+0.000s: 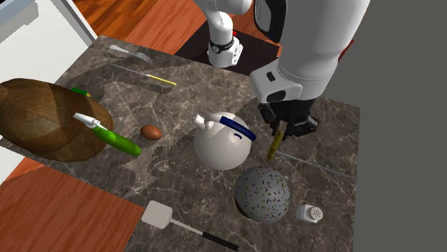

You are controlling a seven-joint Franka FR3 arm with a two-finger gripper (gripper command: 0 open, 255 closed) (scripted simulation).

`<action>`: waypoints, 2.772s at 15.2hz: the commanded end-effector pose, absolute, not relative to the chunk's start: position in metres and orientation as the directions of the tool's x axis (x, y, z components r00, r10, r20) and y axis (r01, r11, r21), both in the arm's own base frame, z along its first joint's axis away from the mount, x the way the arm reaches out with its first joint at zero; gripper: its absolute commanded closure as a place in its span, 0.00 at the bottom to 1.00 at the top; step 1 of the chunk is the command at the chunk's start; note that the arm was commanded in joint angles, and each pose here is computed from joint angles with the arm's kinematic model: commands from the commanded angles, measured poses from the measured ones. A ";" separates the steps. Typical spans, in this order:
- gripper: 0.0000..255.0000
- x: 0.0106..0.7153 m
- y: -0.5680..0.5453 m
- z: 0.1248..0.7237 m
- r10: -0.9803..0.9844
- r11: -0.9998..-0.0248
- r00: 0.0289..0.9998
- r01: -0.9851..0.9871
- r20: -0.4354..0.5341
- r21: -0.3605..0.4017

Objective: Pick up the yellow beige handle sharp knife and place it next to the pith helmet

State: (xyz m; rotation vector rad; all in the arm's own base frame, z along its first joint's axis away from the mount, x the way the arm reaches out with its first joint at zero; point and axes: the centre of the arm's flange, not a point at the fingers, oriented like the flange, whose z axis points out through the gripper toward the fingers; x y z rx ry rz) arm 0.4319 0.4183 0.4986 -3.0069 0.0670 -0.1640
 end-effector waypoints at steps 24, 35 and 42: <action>1.00 0.432 0.419 0.631 -0.051 -0.991 0.993 -0.037 0.105 -0.131; 1.00 0.438 0.327 0.648 -0.051 -0.991 0.993 -0.037 0.105 -0.131; 1.00 0.443 0.234 0.648 -0.051 -0.991 0.993 -0.037 0.105 -0.131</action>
